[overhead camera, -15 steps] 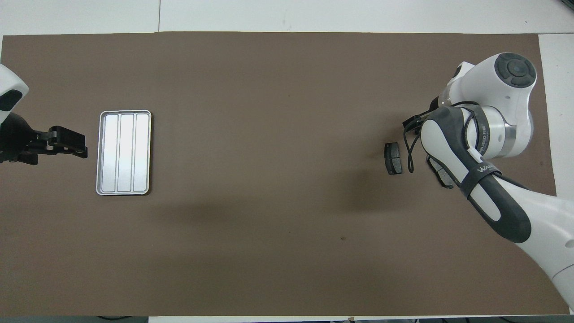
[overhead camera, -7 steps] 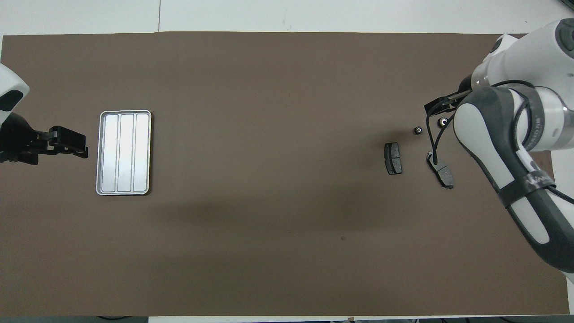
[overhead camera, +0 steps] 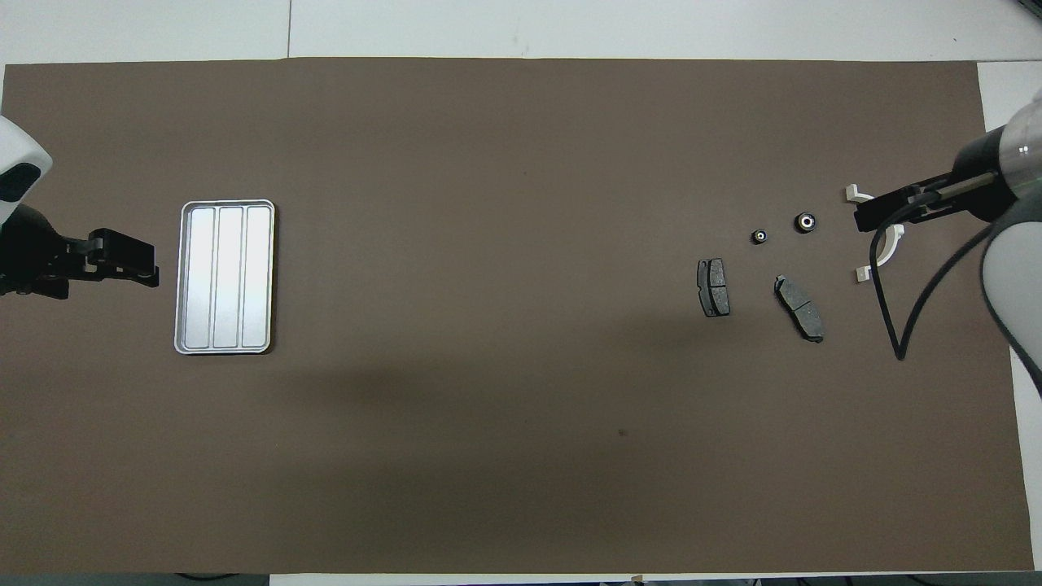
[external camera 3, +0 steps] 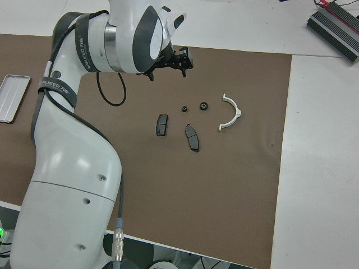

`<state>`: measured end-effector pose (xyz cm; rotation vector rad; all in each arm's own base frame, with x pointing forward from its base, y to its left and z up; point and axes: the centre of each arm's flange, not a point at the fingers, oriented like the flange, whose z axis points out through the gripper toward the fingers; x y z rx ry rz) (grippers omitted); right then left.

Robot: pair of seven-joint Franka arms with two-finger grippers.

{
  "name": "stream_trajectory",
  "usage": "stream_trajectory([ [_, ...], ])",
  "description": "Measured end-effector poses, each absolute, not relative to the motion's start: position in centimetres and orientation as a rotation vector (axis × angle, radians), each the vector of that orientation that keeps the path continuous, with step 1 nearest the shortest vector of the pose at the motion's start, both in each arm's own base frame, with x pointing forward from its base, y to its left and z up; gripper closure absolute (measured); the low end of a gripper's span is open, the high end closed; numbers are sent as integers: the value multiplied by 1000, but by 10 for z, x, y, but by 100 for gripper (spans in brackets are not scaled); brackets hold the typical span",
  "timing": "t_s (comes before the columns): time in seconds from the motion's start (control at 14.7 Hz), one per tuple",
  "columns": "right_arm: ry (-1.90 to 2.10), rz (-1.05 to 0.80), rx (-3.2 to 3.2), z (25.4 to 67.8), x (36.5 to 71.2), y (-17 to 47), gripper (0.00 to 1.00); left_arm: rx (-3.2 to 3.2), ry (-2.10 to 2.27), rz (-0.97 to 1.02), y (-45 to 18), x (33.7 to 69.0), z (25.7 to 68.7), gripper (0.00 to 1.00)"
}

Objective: Place bearing gear from tray to pile

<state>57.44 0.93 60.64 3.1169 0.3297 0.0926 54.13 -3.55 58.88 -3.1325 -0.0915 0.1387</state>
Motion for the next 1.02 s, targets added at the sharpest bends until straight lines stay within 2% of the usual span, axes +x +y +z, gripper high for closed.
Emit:
stream_trajectory([
  [0.2, 309, 54, 3121, 619, 559, 6, 0, -3133, -92, 139, -35, 541, 589, 0],
  [1.02, 160, -75, 3139, 619, 540, -24, 0, -3133, -92, 139, -35, 541, 589, 0],
])
